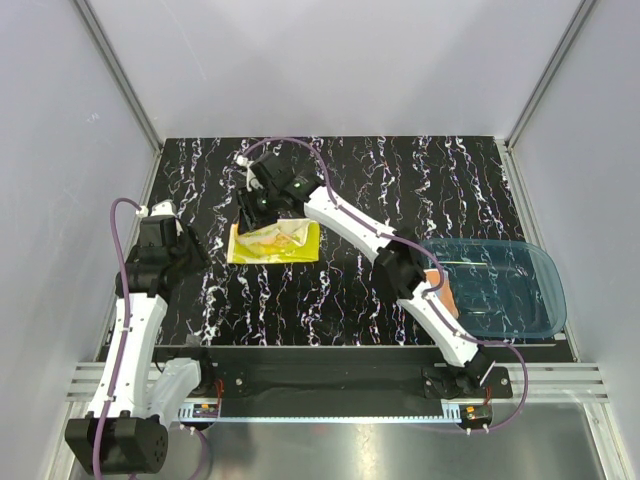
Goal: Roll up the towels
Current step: Fold the towel
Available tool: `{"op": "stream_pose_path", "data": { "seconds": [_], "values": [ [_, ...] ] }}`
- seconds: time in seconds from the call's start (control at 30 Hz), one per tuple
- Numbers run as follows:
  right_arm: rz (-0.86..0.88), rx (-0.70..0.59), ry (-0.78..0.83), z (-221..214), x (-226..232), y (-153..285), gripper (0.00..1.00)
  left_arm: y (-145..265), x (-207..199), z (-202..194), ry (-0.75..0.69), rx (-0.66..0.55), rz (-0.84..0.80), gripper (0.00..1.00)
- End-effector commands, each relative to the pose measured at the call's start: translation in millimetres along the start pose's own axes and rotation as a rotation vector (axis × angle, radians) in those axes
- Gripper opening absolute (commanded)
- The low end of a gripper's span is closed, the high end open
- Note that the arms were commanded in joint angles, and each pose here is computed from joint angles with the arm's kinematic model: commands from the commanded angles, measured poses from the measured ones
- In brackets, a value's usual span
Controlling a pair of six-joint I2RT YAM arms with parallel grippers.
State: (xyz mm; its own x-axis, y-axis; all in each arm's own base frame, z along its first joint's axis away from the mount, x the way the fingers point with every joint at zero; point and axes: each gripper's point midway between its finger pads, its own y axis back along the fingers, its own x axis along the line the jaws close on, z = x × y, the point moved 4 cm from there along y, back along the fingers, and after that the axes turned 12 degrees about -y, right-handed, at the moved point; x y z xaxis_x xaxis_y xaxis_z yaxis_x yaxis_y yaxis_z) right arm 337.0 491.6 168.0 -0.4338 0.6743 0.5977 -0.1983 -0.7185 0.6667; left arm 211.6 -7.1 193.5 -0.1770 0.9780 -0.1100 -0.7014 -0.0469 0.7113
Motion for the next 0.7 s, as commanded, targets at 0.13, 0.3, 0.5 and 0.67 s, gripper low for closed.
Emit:
{"op": "stream_pose_path", "data": {
  "seconds": [0.13, 0.3, 0.5, 0.67],
  "values": [
    [0.276, -0.04, 0.042, 11.8, 43.1, -22.8, 0.7, 2.8, 6.5, 8.6, 0.017, -0.051, 0.058, 0.48],
    [0.232, -0.163, 0.065, 38.5, 50.1, 19.5, 0.73, 2.2, 8.4, 9.0, 0.015, -0.045, 0.074, 0.48],
    [0.097, -0.312, -0.003, 46.6, 18.2, 114.6, 0.76, -11.0, -6.2, 13.1, 0.003, -0.002, -0.017, 0.48],
    [-0.146, -0.229, -0.188, 7.6, -74.2, 132.0, 0.64, -31.7, -29.6, 34.0, -0.041, 0.023, -0.069, 0.49]
  ]
}}
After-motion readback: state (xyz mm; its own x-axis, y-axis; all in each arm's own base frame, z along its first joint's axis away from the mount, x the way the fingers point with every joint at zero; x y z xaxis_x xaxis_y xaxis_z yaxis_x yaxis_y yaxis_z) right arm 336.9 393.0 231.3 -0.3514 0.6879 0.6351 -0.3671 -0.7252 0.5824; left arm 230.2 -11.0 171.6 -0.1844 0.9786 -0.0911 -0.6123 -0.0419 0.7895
